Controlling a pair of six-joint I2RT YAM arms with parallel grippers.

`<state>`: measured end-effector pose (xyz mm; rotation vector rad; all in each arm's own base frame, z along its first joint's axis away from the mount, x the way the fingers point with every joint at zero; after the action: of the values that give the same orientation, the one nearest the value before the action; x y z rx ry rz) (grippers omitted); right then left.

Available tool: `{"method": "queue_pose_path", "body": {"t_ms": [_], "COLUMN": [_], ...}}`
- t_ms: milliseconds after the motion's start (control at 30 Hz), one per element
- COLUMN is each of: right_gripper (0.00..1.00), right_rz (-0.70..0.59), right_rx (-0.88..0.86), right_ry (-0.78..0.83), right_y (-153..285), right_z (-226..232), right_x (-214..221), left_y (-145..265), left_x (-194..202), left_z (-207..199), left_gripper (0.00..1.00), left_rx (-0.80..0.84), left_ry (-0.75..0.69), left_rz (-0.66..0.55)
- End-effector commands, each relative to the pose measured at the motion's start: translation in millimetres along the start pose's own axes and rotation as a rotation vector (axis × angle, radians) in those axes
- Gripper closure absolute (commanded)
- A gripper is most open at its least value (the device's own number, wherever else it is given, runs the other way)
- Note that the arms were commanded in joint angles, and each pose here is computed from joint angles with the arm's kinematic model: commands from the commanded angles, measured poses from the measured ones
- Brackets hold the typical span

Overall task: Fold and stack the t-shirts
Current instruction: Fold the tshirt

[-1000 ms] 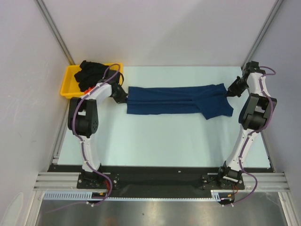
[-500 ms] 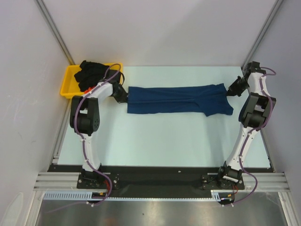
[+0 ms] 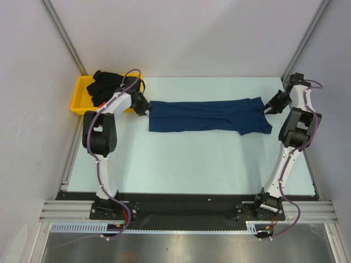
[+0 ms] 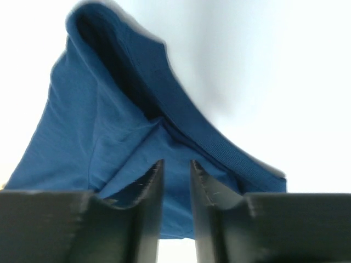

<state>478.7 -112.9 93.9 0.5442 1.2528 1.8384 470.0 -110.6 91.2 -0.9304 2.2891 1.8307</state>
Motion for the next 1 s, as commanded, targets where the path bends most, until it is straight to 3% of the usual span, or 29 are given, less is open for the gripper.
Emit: {"method": "queue_pose_path", "body": {"t_ms": [0,167,400,467,667,967], "right_gripper": [0.61,0.46,0.31,0.28,0.22,0.20], "right_rz": [-0.092,-0.157,-0.169,-0.227,-0.208,-0.121], "right_rx": [0.000,0.089,0.105,0.062,-0.061,-0.128], "right_ry": [0.044,0.066,0.050,0.046,-0.045,-0.158], "right_y": [24,44,70,87,94,71], "right_z": [9,0,-13,-12,-36,-68], "right_x": [-21,-26,-5,-3,25,51], "left_y": [16,46,95,94,95,64], "left_x": [-14,-23,-14,4,51,81], "left_z": [0,6,3,6,7,1], "left_gripper": [0.55,0.28,0.17,0.17,0.18,0.24], "left_rx": [-0.027,-0.055,0.011,0.049,0.202,0.354], "left_ry": [-0.036,-0.125,-0.301,-0.314,-0.240,0.040], "left_rz": [-0.055,-0.123,-0.203,-0.179,-0.106,-0.029]}}
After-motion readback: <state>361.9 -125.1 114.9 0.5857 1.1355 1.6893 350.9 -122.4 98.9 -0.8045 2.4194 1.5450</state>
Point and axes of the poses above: each gripper's point midway between its finger pads, its own y axis back along the fingers, its own z axis along the line the jaws close on, x = y × z, the point moved 4 cm from there along y, back along the fingers, and after that the axes turned 10 degrees about -y, right-handed, at the moved point
